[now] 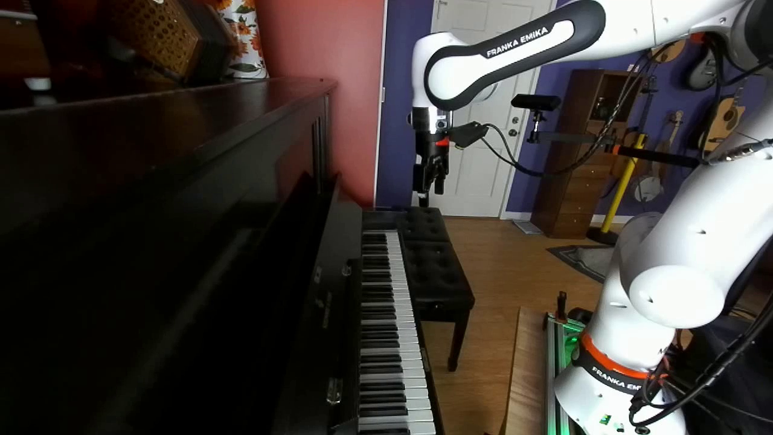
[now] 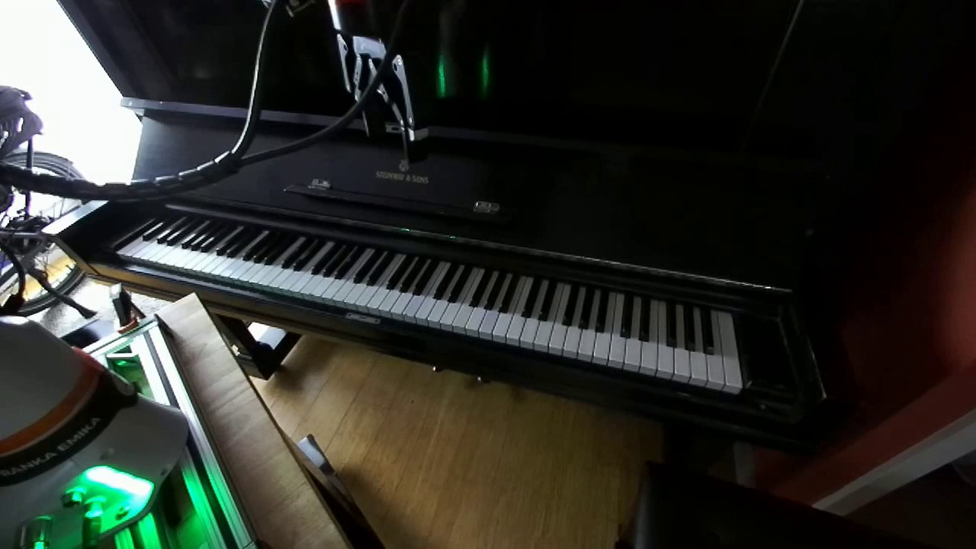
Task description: Push a white key on the piano
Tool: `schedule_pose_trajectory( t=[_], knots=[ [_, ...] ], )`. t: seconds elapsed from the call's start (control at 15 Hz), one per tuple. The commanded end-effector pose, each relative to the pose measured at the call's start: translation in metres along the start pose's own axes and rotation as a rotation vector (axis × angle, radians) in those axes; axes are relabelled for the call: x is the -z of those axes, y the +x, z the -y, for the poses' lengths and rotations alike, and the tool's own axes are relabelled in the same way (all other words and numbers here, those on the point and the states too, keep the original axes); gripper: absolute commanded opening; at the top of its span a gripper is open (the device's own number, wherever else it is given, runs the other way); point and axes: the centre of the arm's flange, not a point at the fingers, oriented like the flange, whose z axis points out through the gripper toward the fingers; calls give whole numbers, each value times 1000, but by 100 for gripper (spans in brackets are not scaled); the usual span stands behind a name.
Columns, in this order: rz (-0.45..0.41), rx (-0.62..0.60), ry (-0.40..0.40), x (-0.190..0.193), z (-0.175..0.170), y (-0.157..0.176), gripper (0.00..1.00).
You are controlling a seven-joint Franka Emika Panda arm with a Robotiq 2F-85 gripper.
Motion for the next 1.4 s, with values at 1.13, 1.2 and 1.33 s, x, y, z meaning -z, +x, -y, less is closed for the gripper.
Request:
schedule_pose_trajectory(
  t=[1.13,1.2,1.33],
  knots=[
    [31,266,-72,-89,-107,52,100],
    [30,266,-72,-89,-107,53,100],
    [28,266,-73,-88,-107,53,100]
  ],
)
